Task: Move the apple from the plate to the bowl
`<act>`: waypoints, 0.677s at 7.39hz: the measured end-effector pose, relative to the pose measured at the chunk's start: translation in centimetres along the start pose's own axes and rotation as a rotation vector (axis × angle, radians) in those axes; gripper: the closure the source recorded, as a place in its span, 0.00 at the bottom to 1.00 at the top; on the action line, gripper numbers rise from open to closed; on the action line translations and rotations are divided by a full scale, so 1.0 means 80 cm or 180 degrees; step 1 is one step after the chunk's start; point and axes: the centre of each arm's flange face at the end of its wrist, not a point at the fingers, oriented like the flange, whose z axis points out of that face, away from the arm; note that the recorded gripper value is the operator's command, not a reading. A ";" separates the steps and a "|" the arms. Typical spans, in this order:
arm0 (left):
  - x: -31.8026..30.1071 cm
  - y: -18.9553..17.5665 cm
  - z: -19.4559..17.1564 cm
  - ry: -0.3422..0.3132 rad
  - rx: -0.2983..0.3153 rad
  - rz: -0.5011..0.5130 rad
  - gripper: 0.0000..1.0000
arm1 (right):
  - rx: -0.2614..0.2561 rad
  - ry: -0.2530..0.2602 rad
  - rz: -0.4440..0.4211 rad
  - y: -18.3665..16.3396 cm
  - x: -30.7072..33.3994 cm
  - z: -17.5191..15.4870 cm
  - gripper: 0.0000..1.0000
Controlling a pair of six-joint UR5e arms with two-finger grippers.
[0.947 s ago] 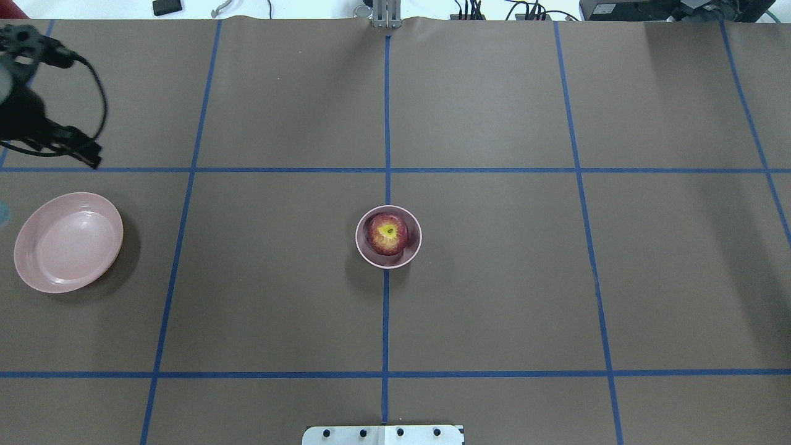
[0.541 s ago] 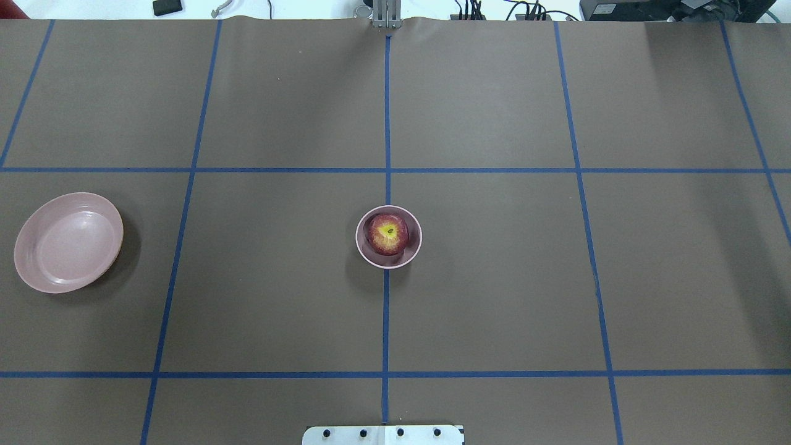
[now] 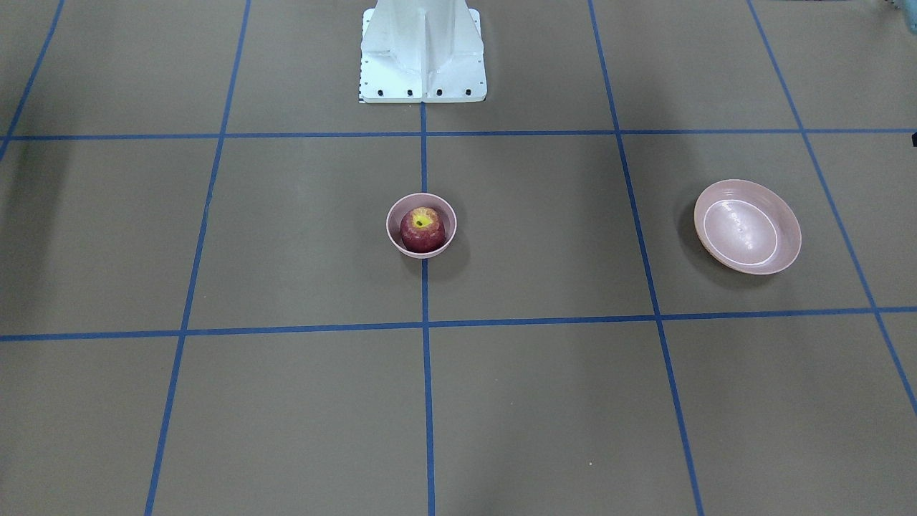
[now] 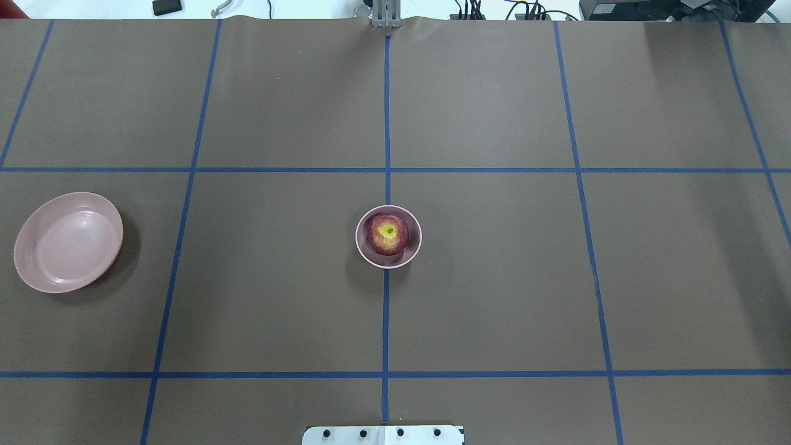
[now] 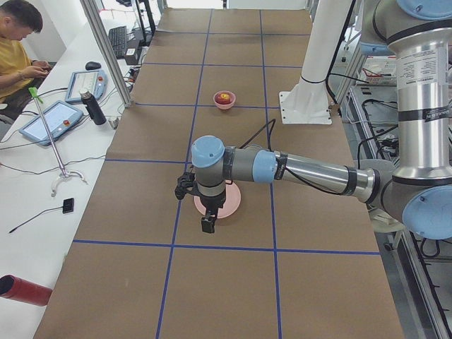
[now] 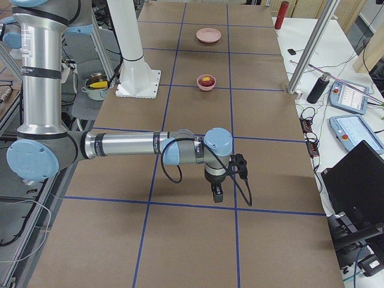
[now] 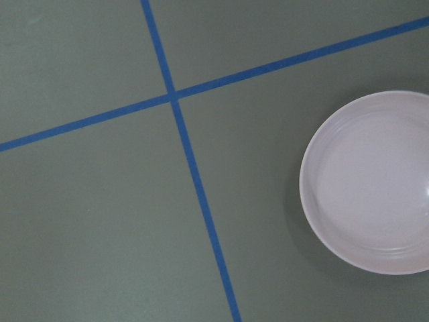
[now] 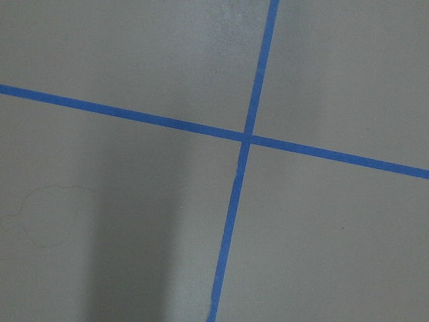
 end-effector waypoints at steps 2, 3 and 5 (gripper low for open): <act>-0.015 0.011 -0.009 0.0121 0.0083 -0.0121 0.02 | 0.0000 -0.0002 0.0003 0.000 0.000 0.000 0.00; -0.018 0.014 -0.016 0.0220 0.0137 -0.0183 0.02 | 0.0001 -0.0007 0.0004 0.000 0.000 0.000 0.00; -0.018 0.010 -0.024 0.0294 0.0203 -0.0191 0.02 | 0.0005 -0.0024 0.0002 0.000 -0.001 0.000 0.00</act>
